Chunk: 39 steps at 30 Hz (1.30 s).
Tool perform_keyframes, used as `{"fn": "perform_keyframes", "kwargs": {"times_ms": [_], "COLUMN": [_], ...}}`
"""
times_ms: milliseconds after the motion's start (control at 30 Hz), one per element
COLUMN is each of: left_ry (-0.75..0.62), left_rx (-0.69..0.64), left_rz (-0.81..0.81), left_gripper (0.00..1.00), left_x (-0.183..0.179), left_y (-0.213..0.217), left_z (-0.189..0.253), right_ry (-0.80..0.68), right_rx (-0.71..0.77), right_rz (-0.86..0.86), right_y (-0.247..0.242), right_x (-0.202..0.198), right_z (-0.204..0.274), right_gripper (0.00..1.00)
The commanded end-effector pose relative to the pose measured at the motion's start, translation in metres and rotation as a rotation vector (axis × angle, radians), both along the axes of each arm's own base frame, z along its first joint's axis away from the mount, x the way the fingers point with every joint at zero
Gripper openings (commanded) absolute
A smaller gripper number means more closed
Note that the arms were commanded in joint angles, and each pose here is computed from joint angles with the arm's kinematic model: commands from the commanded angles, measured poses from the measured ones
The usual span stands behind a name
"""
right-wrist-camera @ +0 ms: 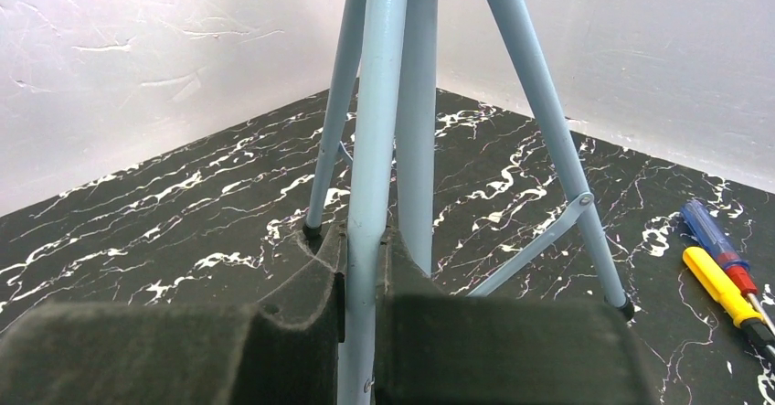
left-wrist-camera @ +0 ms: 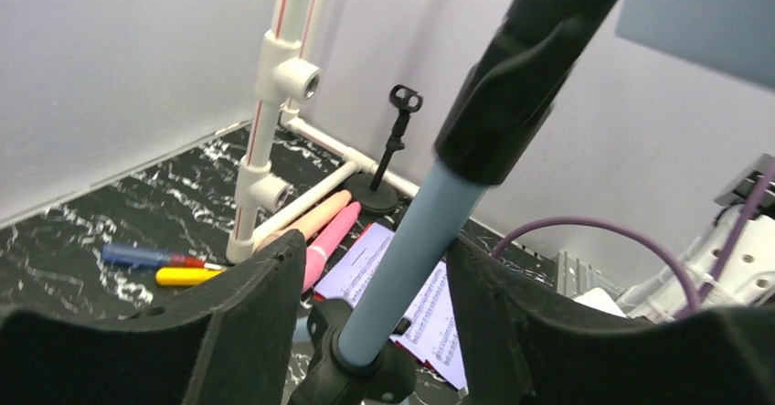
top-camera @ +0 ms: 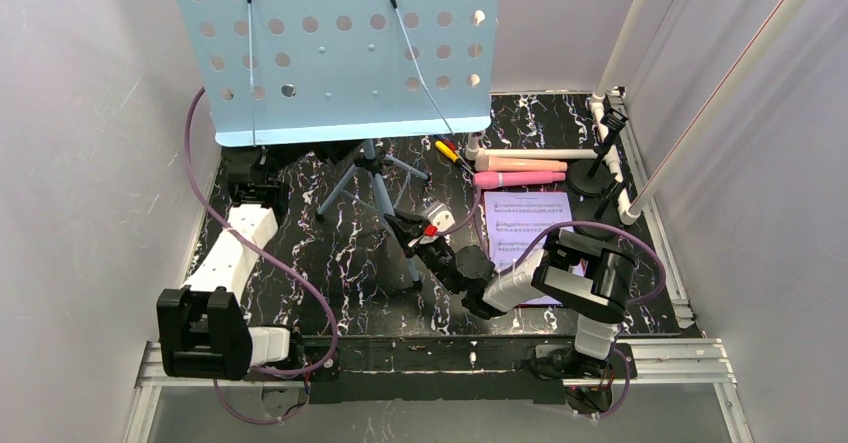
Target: Pack up the instrument practice props
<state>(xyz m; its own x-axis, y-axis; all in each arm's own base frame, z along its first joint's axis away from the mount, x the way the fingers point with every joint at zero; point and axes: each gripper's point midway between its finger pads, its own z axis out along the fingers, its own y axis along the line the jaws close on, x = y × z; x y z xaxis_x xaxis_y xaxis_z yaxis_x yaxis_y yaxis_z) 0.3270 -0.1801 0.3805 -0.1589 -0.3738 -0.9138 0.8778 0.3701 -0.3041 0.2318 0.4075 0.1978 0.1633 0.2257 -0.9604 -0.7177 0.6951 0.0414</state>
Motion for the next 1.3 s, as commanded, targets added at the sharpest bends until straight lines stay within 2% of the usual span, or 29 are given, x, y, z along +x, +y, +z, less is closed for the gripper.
{"fn": "perform_keyframes", "kwargs": {"times_ms": [0,200,400,833,1267], "left_ry": [-0.087,-0.098,-0.091,-0.081,-0.106], "left_rx": [-0.033,-0.053,-0.059,-0.079,-0.078], "left_rz": [-0.059,-0.112,-0.088,-0.029,-0.052], "left_gripper": [0.47,0.19,0.00,0.00,0.00], "left_x": [-0.003,-0.004,-0.006,-0.014,-0.032], "left_y": [-0.002,-0.005,-0.003,0.002,-0.007], "left_z": [0.030,0.040,0.033,0.033,0.037], "right_ry": [-0.051,-0.058,-0.083,-0.232,-0.326], "right_rx": [-0.091,-0.102,-0.073,0.078,0.147], "right_rz": [0.122,0.125,0.113,0.087,0.100], "right_y": [0.023,0.023,0.026,0.034,0.048], "right_x": [-0.020,-0.021,-0.017,0.005,0.015], "right_z": [-0.016,-0.014,0.004,0.091,0.134], "right_gripper": [0.01,0.01,0.01,0.01,0.01]}}
